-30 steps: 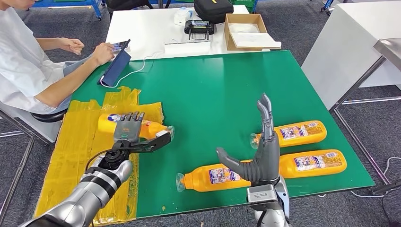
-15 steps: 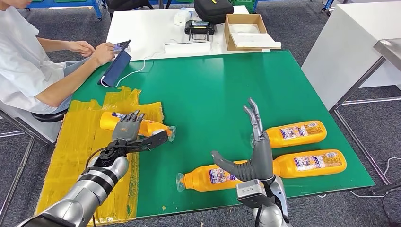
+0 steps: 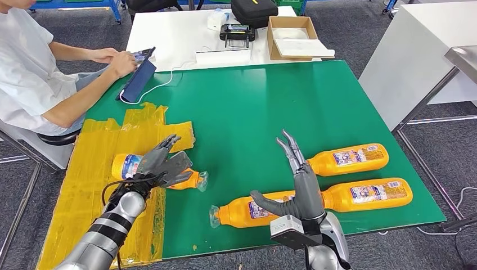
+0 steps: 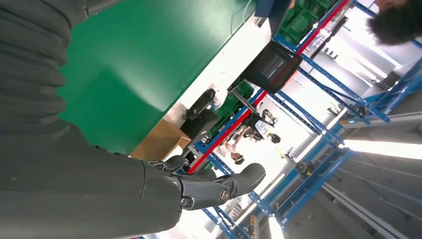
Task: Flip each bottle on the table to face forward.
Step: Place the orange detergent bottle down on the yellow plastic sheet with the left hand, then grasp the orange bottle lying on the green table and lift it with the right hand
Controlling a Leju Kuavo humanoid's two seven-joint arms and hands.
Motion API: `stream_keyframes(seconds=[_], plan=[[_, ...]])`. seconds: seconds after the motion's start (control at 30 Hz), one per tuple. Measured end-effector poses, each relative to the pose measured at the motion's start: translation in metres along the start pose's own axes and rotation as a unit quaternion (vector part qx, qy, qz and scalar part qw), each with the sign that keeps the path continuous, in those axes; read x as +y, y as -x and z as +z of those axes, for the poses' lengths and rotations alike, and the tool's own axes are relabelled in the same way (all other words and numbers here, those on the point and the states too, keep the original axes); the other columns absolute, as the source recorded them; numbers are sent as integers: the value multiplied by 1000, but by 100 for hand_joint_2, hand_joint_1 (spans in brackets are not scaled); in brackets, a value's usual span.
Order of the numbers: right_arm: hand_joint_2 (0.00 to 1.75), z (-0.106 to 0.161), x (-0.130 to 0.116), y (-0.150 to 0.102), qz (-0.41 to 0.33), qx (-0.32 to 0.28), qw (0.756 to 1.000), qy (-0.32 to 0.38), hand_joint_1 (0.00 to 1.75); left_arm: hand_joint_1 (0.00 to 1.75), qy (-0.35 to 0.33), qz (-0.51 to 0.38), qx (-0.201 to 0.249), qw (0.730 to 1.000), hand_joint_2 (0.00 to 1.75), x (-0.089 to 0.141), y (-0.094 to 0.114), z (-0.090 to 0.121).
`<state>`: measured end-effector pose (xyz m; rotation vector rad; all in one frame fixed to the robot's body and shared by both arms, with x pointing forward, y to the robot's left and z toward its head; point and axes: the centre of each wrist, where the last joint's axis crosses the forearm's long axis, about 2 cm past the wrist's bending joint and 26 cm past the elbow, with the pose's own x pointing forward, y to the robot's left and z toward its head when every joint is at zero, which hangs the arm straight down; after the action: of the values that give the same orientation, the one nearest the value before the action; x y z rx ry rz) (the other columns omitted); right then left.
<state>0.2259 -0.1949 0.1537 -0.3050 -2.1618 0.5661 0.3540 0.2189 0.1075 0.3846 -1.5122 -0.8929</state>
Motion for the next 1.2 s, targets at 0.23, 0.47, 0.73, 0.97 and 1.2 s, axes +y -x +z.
stream_keyframes(seconds=[0.23,0.47,0.73,0.97,1.2], plan=[[175,6,1,3,13,10,1000,-21,0,0,-31,24,-34,999,0,5,-6,9],[175,9,2,5,26,13,999,-33,0,0,-51,53,-59,996,175,9,-9,15],[175,34,4,13,116,54,982,-136,0,0,-125,156,-139,970,175,28,-23,48],[175,64,5,39,221,142,932,-249,0,0,-108,241,-250,932,175,28,-45,76],[175,85,4,59,247,178,904,-301,0,0,-108,257,-292,915,175,23,-66,91]])
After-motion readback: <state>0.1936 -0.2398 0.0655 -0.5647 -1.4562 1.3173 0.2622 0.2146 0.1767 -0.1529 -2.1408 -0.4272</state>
